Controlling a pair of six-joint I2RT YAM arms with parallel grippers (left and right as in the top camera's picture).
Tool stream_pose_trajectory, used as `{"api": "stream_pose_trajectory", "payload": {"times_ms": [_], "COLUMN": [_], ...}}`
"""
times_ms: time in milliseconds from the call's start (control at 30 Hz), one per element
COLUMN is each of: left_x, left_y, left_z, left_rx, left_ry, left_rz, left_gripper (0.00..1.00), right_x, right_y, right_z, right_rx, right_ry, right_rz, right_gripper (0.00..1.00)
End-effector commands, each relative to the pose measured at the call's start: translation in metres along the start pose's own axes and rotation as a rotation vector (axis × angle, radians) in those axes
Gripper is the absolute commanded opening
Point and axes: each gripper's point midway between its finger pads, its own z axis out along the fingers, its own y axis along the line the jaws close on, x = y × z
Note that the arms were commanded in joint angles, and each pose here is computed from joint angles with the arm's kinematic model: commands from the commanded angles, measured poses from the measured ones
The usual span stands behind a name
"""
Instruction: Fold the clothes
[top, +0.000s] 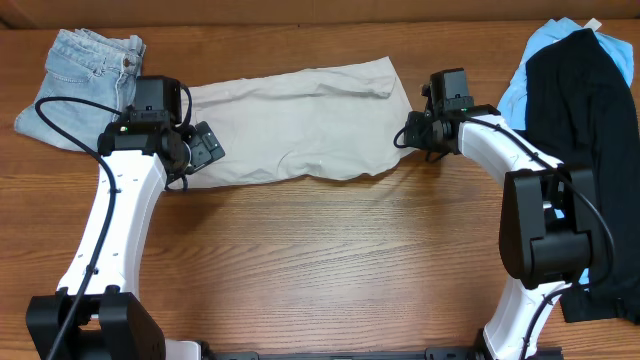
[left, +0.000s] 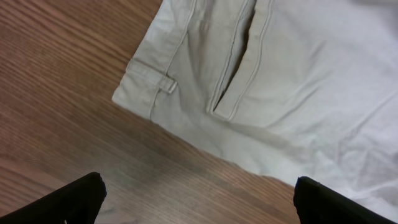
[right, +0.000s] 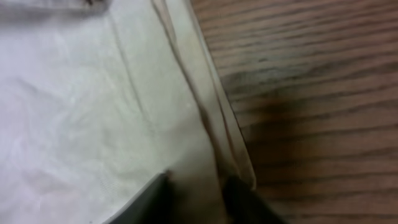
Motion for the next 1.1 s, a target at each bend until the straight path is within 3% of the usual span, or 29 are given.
{"api": "stream_pose_trajectory", "payload": {"times_ms": [0,67,367,600,633,667,700,733,767,867,967,1033,1067], "left_x": [-0.001,0.000,0.009,0.017,0.017,0.017,0.017,0.016,0.015,0.011,0.009,0.008,0.007], "left_y": [-0.002,-0.001,0.004,0.009,0.009,0.009,0.009,0.009,0.008,0.006,0.004,0.003,0.003], "left_z": [-0.008,-0.008,-0.008,-0.009,-0.009,-0.009,-0.009,-0.009,-0.009,-0.008,-0.008,-0.008,-0.008], "left_rx": [0.011,0.007,-0.014,-0.030,-0.030,-0.029,-0.028,-0.026,-0.024,-0.015,-0.011,-0.008,-0.006], "left_ry": [-0.006,0.000,0.036,0.069,0.070,0.069,0.069,0.065,0.062,0.046,0.037,0.031,0.026], "left_rz": [0.025,0.025,0.059,0.134,0.147,0.160,0.172,0.182,0.188,0.212,0.217,0.225,0.229], "left_gripper": [1.00,1.00,1.00,1.00,1.00,1.00,1.00,1.00,1.00,1.00,1.00,1.00,1.00], "right_x": [0.017,0.029,0.095,0.094,0.090,0.085,0.079,0.072,0.066,0.046,0.034,0.031,0.032], "right_y": [-0.004,-0.010,-0.037,-0.033,-0.030,-0.027,-0.025,-0.022,-0.020,-0.014,-0.008,-0.005,-0.002], "right_z": [0.007,0.005,-0.032,-0.086,-0.094,-0.100,-0.106,-0.111,-0.114,-0.112,-0.103,-0.096,-0.091], "right_rx": [0.018,0.042,0.167,0.173,0.160,0.145,0.132,0.118,0.106,0.073,0.045,0.031,0.022], "right_ry": [0.065,0.113,0.393,0.374,0.351,0.327,0.300,0.269,0.238,0.156,0.114,0.108,0.112], "right_rz": [0.004,0.054,0.228,0.213,0.198,0.176,0.151,0.125,0.103,0.042,0.023,0.011,0.003], "right_gripper": [0.17,0.04,0.04,0.04,0.07,0.24,0.47,0.57,0.65,0.72,0.71,0.59,0.47]}}
